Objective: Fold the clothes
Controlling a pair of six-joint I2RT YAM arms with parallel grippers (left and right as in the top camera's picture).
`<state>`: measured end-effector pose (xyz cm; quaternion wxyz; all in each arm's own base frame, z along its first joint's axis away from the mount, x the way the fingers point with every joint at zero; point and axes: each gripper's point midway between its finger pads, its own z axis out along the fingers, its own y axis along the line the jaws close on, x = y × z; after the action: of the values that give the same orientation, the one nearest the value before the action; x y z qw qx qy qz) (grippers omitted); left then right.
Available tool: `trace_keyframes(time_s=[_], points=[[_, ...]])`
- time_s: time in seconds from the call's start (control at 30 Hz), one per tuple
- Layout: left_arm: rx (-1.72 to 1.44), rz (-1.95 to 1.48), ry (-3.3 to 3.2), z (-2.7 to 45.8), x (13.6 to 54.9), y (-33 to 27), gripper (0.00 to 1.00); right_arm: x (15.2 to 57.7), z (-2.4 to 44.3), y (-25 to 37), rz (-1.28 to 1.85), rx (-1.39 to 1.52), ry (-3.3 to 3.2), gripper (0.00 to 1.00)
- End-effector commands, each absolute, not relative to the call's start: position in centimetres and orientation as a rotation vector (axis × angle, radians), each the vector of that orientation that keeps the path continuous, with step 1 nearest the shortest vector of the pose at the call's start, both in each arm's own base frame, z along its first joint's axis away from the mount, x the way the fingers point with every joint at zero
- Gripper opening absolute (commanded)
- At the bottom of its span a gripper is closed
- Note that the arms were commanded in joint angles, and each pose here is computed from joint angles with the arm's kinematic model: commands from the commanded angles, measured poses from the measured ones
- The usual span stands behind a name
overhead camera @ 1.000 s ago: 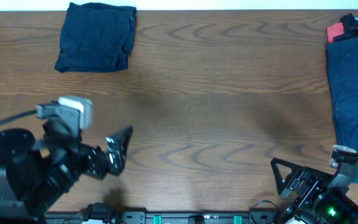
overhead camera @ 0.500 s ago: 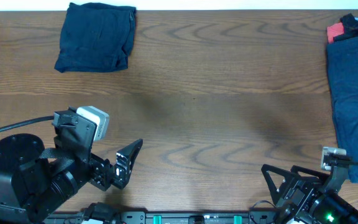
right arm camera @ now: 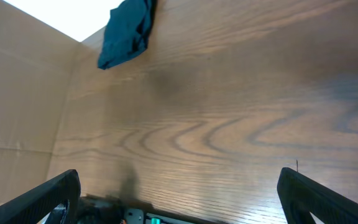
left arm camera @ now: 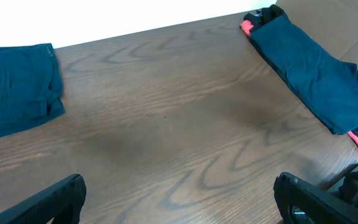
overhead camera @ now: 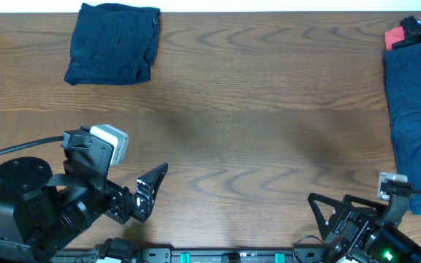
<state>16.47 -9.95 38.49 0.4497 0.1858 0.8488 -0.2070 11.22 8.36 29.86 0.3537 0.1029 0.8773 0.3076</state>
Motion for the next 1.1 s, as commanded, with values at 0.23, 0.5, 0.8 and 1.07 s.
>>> trace_keyframes(time_s=[0.23, 0.5, 0.8, 1.07], points=[[0.485, -0.517, 2.090, 38.6, 16.2, -10.2, 0.98, 10.5, 27.3, 4.4, 0.452, 0.341, 2.399, 0.99], [0.485, -0.517, 2.090, 38.6, 16.2, -10.2, 0.98, 10.3, 27.1, 4.0, 0.418, 0.348, 2.413, 0.99], [0.485, -0.517, 2.090, 38.6, 16.2, -10.2, 0.98, 11.6, 28.3, 4.0, 0.396, 0.240, 2.329, 0.99], [0.485, -0.517, 2.090, 38.6, 16.2, -10.2, 0.98, 14.5, 31.3, 6.9, 0.440, -0.232, 1.993, 0.99]])
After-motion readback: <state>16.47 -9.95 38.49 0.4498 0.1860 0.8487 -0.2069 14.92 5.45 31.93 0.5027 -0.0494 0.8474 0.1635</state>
